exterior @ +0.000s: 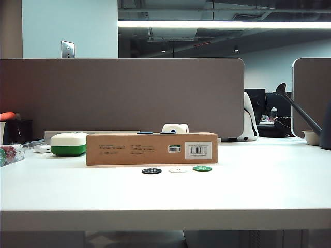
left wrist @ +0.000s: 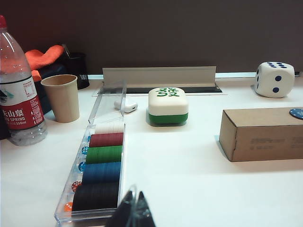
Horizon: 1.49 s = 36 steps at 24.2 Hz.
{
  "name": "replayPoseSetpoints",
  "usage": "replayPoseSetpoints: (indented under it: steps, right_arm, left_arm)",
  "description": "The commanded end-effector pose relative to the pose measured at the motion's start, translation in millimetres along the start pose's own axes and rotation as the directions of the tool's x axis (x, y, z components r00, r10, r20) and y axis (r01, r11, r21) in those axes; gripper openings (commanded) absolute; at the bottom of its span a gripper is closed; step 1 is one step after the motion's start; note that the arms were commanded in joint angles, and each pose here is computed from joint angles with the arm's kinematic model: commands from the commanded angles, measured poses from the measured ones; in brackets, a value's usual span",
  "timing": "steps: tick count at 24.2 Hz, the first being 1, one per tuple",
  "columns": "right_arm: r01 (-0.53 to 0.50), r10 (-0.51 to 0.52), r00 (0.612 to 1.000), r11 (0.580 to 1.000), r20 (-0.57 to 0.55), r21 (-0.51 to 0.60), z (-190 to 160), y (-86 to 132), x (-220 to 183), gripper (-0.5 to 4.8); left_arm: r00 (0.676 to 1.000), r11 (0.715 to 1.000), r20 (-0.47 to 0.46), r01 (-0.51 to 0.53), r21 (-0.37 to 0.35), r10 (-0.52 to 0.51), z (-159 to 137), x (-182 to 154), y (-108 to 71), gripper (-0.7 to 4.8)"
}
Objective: Push the chip, whose value equals the sum of all the chip values on the rectangular box, forward next to the box.
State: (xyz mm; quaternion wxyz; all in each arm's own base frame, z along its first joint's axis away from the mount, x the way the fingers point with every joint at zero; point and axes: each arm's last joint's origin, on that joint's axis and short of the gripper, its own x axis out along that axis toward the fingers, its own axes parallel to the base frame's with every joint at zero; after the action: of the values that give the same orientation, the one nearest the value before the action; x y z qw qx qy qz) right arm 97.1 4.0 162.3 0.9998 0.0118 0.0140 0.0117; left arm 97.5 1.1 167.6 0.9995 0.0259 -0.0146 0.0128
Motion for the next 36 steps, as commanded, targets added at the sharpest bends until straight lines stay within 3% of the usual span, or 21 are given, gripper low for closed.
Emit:
replayPoseSetpoints:
  steps: [1, 14, 20, 26, 30, 32, 36]
  right_arm:
    - [-0.001, 0.001, 1.000, 1.000, 0.006, -0.003, -1, 0, 0, -0.06]
    - [-0.001, 0.001, 1.000, 1.000, 0.006, -0.003, -1, 0, 0, -0.06]
    - [-0.001, 0.001, 1.000, 1.000, 0.005, -0.003, -1, 0, 0, -0.06]
    - [-0.001, 0.001, 1.000, 1.000, 0.005, -0.003, -1, 0, 0, -0.06]
    - [0.000, 0.001, 1.000, 1.000, 0.005, -0.003, -1, 0, 0, -0.06]
    - [0.000, 0.000, 1.000, 1.000, 0.005, -0.003, -1, 0, 0, -0.06]
    - [-0.002, 0.002, 1.000, 1.000, 0.005, -0.003, -1, 0, 0, -0.06]
  left_arm:
    - [1.000, 1.000, 0.013, -0.006, -0.001, 0.006, 2, 0, 0.4, -0.05]
    - [1.000, 1.000, 0.000, 0.020, -0.001, -0.020, 11, -3, -1.5, -0.05]
    - [0.987, 0.995, -0.128, 0.100, 0.000, -0.099, 47, -2, -6.5, -0.05]
    - [0.947, 0.979, -0.254, 0.205, -0.001, -0.199, 76, 26, -20.7, -0.05]
    - [0.890, 0.947, -0.339, 0.322, -0.002, -0.304, 112, 67, -47.7, -0.05]
    - [0.855, 0.927, -0.384, 0.376, -0.003, -0.348, 130, 106, -72.6, -0.05]
    - [0.819, 0.909, -0.433, 0.416, -0.003, -0.376, 139, 152, -101.6, -0.05]
